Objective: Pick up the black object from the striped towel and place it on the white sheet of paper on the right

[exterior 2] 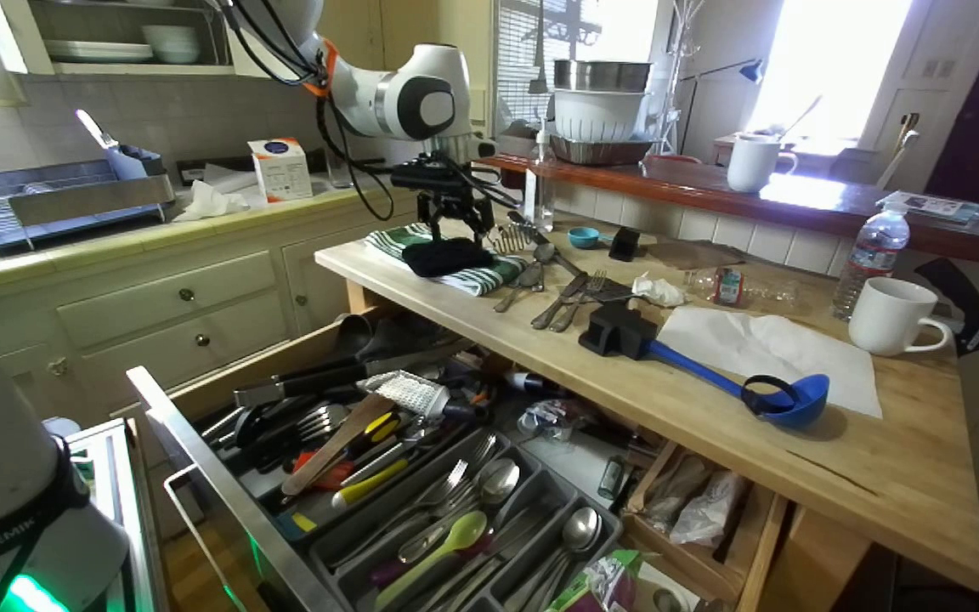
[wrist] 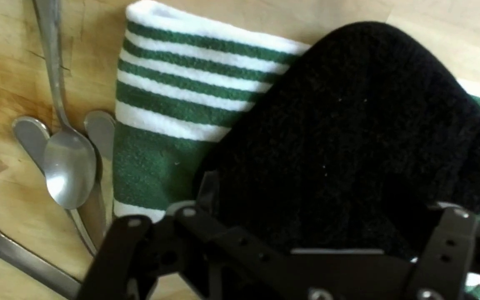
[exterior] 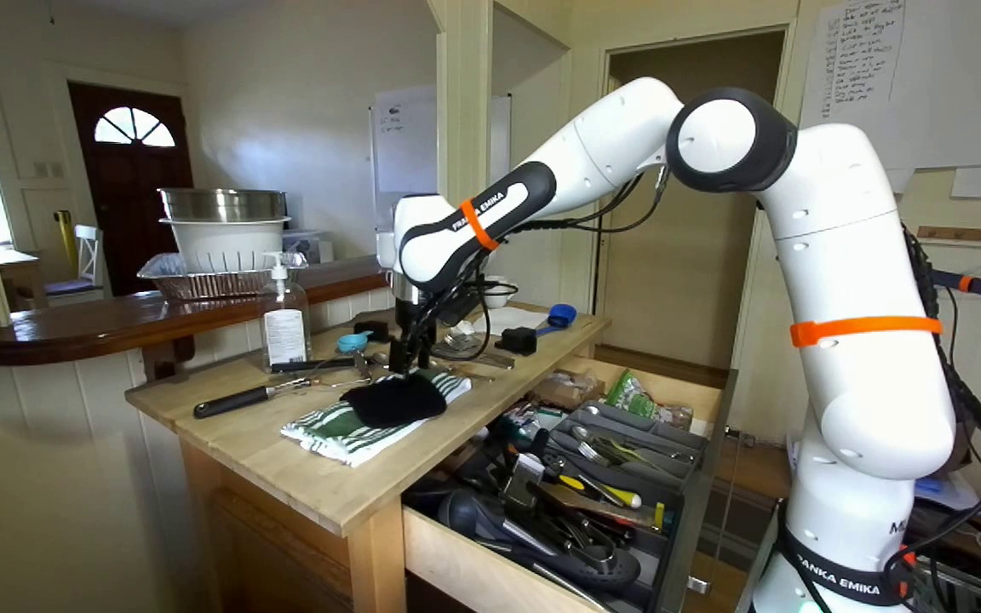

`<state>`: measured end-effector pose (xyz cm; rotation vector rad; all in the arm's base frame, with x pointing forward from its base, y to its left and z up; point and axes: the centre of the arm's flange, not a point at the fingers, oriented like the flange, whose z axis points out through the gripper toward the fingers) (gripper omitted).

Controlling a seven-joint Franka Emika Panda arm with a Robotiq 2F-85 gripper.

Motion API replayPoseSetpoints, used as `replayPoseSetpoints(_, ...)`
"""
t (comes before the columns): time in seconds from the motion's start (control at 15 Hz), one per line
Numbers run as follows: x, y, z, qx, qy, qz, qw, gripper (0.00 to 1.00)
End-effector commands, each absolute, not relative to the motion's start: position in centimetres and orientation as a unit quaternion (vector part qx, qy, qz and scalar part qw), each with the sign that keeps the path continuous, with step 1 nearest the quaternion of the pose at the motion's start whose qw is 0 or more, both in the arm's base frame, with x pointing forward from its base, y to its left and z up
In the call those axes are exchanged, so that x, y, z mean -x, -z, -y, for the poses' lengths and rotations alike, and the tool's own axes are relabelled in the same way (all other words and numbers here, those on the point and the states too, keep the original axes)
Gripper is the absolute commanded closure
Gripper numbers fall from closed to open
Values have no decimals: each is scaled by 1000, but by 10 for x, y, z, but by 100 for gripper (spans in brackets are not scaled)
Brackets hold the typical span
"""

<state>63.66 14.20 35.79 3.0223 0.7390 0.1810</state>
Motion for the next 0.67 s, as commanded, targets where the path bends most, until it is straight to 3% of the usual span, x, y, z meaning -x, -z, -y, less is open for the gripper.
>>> replayPoseSetpoints(0.0, -644, -344, -144, -963, -59, -264, 2, 16)
replayPoseSetpoints(0.13, -643, -339, -144, -960, -58, -275, 1, 27)
replayPoseSetpoints(0.27, -643, -338, -143, -958, -55, -280, -2, 26)
replayPoseSetpoints(0.33, -642, -338, -143, -957, -56, -285, 0, 30)
replayPoseSetpoints(0.4, -642, -338, -143, -956, -56, -288, 0, 26)
replayPoseSetpoints(0.6, -642, -338, -142, -955, -55, -293, -2, 30)
